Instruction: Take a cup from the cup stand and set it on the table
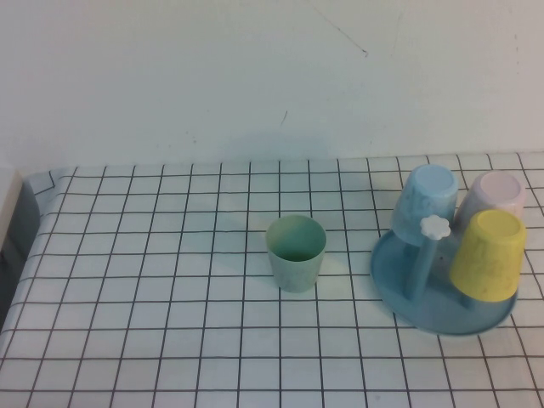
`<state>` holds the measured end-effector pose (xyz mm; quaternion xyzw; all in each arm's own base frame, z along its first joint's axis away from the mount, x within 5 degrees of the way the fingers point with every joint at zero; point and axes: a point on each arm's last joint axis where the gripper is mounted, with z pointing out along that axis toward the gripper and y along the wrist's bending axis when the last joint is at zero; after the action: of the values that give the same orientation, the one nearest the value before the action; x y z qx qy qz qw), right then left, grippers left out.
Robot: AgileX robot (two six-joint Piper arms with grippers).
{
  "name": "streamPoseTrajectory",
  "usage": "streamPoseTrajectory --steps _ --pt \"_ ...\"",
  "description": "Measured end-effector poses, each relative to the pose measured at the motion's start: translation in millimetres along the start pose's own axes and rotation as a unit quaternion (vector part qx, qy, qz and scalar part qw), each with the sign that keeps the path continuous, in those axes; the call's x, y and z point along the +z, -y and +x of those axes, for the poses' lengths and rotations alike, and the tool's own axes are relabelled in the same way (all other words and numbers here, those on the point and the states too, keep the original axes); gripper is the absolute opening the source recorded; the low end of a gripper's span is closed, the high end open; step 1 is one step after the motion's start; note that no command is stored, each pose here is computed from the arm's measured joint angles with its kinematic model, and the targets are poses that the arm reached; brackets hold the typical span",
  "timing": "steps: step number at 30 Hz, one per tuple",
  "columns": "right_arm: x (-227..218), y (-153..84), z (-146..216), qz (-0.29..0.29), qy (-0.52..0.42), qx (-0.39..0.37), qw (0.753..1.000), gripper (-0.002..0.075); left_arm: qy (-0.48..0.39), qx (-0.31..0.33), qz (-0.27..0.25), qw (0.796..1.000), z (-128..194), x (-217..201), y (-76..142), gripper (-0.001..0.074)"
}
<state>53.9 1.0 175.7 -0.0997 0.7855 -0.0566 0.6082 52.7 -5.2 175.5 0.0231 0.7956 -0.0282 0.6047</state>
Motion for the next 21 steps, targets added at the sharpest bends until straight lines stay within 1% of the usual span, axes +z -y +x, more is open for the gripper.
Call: streamPoseTrajectory --steps 4,11,17,21 --pt "-0.4 -1.4 8.6 -0.005 -0.045 0.009 0.999 -0.0002 0.000 0.000 0.000 1.000 0.0 0.0 0.0 -0.0003" --pt "-0.5 -1.5 8.9 -0.005 -0.046 0.007 0.999 -0.0002 0.000 0.000 0.000 1.000 0.0 0.0 0.0 -0.0001" --pt "-0.5 -1.5 8.9 -0.004 -0.046 0.022 0.999 -0.0002 0.000 0.000 0.000 1.000 0.1 0.0 0.0 -0.0001" --pt "-0.6 -0.4 9.2 0.007 -0.048 0.036 0.998 -0.0002 -0.001 0.001 0.000 1.000 0.2 0.0 0.0 -0.0001"
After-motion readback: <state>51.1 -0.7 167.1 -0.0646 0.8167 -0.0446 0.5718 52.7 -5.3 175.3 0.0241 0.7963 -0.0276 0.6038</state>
